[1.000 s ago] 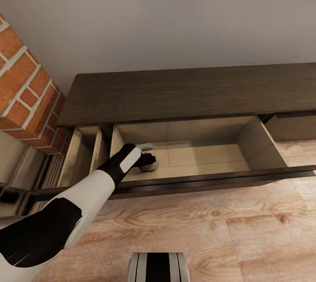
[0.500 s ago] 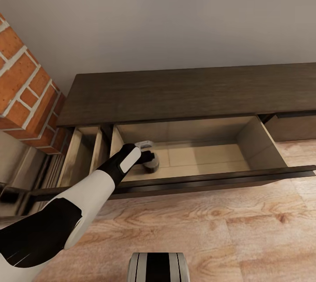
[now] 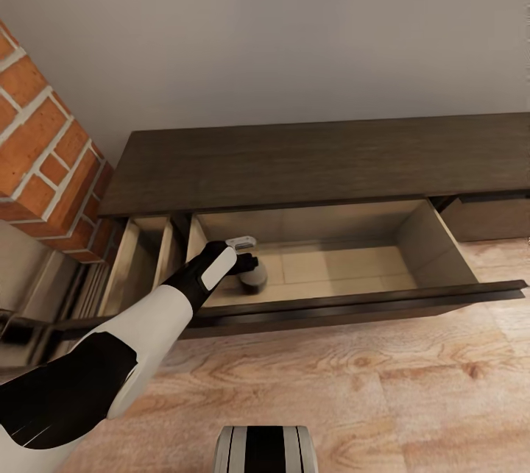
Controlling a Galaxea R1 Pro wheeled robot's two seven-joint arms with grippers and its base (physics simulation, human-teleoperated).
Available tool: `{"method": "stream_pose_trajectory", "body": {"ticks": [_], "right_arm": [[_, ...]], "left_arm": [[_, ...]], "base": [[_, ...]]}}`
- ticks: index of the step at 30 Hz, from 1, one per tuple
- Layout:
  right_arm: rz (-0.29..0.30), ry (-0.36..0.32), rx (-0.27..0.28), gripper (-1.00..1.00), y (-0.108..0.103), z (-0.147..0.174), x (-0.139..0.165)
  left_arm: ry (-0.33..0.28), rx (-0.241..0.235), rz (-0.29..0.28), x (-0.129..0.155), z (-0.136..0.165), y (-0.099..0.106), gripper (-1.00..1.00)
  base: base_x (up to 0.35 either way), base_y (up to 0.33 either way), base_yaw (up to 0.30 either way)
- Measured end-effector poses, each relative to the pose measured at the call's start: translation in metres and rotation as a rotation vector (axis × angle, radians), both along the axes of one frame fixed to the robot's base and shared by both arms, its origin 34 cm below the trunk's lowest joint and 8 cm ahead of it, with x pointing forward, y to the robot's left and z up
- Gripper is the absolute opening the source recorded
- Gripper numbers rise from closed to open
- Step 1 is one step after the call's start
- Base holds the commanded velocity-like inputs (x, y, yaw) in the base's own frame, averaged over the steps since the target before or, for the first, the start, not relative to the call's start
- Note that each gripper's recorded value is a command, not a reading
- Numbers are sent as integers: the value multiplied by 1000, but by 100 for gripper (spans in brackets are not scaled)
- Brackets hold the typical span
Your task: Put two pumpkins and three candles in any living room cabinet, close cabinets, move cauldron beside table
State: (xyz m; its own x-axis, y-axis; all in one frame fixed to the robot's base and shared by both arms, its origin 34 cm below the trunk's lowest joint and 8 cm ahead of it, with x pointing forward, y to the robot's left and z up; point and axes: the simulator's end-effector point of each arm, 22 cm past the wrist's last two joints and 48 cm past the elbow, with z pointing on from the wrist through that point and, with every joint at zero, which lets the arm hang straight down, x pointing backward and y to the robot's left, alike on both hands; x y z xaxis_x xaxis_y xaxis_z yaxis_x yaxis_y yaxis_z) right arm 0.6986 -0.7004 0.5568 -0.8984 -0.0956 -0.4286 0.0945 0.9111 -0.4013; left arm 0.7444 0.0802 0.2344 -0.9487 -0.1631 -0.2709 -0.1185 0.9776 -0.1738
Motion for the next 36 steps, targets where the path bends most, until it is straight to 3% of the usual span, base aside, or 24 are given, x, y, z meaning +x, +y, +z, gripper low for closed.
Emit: {"method": "stream_pose_trajectory", "body": {"ticks": [11,16,21,24,36], "right_arm": [[1,-26,0,100,1,17,-2],[2,-23,-1,100,1,16,-2],[2,-23,-2,100,1,16,-2],[1,-22,-4,100,0,16,-2],[-5,-19,-8,100,-2,15,-4]], "left_arm": [[-1,-14,-35,3,24,-7,100],[79,-27,-105,-14,26,-15,100],[97,-35,-128,-18,29,-19,100],[148,-37,-166,-30,28,-21,100],[148,-52,-181,-28,35,-26,100]], "base": [[0,0,0],[0,0,0],[0,0,0],[0,0,0],[-99,0,0]]}}
